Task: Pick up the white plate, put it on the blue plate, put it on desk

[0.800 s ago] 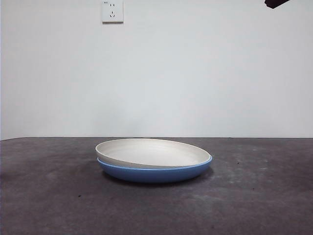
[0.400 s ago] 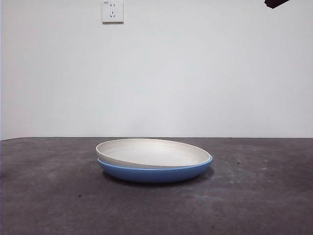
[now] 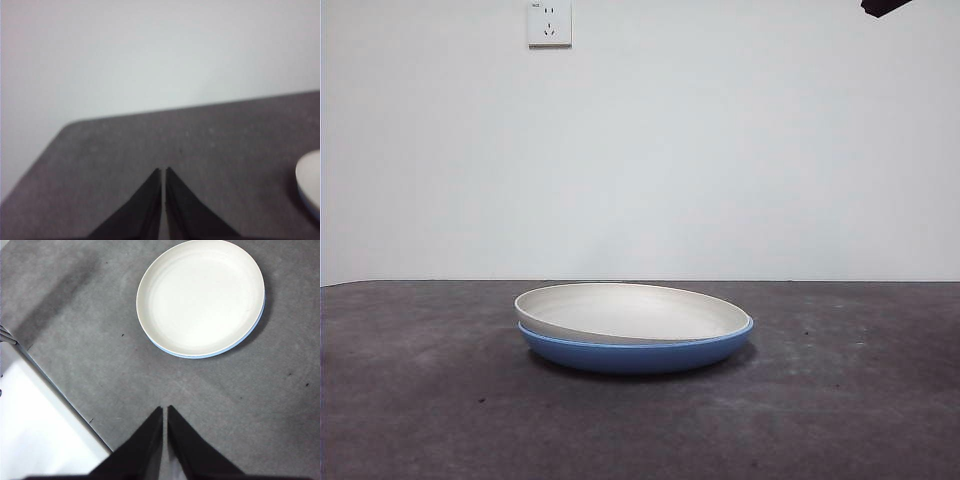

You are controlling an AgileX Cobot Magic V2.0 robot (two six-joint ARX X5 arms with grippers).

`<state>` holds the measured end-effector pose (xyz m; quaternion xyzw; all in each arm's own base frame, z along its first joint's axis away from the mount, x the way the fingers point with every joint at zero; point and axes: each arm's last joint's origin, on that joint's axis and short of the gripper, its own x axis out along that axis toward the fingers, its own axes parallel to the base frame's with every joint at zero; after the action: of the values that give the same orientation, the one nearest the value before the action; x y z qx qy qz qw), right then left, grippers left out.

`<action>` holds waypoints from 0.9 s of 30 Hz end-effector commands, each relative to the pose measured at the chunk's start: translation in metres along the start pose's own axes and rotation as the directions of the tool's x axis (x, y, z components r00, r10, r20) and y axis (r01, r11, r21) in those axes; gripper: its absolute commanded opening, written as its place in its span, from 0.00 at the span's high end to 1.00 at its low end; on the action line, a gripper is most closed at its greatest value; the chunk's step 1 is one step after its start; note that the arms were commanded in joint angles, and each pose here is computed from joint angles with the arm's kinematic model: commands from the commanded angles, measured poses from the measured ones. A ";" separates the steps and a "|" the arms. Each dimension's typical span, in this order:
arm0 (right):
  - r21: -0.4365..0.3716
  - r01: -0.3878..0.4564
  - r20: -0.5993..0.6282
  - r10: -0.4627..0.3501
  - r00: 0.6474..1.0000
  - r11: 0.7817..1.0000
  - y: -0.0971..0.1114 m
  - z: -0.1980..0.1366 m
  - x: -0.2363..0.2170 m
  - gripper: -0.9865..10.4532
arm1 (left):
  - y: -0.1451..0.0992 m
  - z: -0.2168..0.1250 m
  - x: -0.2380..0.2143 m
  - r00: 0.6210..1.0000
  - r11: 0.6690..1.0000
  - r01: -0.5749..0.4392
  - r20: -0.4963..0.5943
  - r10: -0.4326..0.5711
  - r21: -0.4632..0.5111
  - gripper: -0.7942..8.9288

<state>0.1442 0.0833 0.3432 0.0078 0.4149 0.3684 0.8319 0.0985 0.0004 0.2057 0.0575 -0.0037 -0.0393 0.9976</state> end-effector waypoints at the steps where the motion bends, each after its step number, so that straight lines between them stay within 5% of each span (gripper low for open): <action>1: -0.028 -0.007 0.019 0.008 1.000 1.000 0.002 0.005 -0.003 0.91 | -0.001 -0.011 0.000 1.000 1.000 -0.005 -0.001 0.005 0.011 0.90; 17: -0.028 -0.007 0.020 0.008 1.000 1.000 0.002 0.005 -0.003 0.91 | -0.007 -0.056 -0.003 0.985 1.000 0.015 -0.172 -0.017 -0.011 0.90; 27: -0.028 -0.008 0.021 0.008 1.000 1.000 0.002 0.005 -0.003 0.91 | -0.007 -0.056 -0.003 0.985 0.999 0.008 -0.175 -0.017 -0.051 0.90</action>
<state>0.1441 0.0832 0.3433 0.0078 0.4145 0.3684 0.8321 0.0948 0.0004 0.1572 0.0398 0.0719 -0.0396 0.9958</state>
